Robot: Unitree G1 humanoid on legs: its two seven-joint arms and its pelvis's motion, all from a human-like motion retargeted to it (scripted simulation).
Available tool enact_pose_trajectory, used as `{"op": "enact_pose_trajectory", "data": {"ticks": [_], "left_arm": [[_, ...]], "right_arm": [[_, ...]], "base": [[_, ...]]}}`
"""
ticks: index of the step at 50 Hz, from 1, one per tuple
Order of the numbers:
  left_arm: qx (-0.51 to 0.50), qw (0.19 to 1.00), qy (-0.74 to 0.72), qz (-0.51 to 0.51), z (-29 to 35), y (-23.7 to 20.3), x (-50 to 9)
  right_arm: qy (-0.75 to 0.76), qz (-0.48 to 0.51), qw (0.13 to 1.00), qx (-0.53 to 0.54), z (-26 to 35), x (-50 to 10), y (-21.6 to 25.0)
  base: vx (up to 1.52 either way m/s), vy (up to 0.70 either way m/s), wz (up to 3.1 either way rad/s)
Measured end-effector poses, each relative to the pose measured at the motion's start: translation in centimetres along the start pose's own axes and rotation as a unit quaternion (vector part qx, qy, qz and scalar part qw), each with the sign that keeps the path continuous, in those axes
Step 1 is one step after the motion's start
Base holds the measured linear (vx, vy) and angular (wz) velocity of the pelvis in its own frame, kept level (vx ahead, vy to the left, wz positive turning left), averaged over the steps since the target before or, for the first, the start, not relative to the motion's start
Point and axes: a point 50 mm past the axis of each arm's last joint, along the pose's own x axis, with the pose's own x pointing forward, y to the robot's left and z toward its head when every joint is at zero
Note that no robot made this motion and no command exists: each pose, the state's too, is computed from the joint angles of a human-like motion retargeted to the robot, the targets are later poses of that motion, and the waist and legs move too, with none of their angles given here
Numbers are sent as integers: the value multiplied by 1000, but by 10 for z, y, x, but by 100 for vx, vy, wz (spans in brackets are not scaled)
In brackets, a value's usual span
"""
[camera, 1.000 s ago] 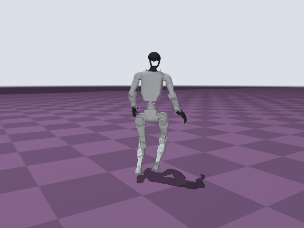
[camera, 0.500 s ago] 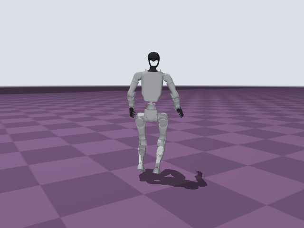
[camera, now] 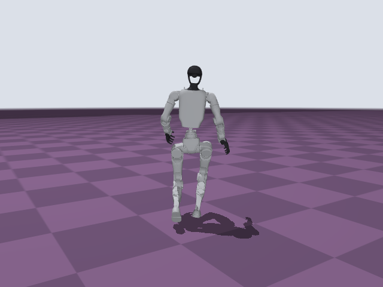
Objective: Run
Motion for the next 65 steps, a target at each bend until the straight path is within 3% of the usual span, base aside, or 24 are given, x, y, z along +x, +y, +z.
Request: {"op": "enact_pose_trajectory", "data": {"ticks": [10,15,25,33,40,46,52,56,60,65], "left_arm": [[39,980,194,27,-87,26,-58],[10,986,161,39,-79,37,-70],[-41,998,-8,46,-10,26,-43],[-40,958,-258,117,133,28,26],[-93,941,-317,67,154,13,16],[-76,964,-254,-11,114,-3,-2],[-69,995,-70,26,29,12,-22],[-94,994,27,54,-18,24,-52],[-109,990,49,68,-34,38,-78],[-127,987,51,84,-38,38,-84]], "right_arm": [[-328,-51,943,12,178,29,-19],[-390,-22,920,45,206,11,-16],[-227,68,971,24,97,-5,18],[49,56,996,-51,-27,-17,23],[97,31,995,0,-50,-32,8],[-30,-16,997,63,10,-7,0],[-268,-82,955,94,155,33,-24],[-389,-96,909,114,234,27,-40],[-433,-52,888,145,248,8,-33],[-414,29,899,139,218,-6,-6]], "base": [[-3,-1,-4],[7,3,58],[1,6,56],[-7,3,43],[10,-5,-52],[-3,-8,-2],[-10,-7,-17],[1,1,44],[13,8,141],[2,8,95]]}}
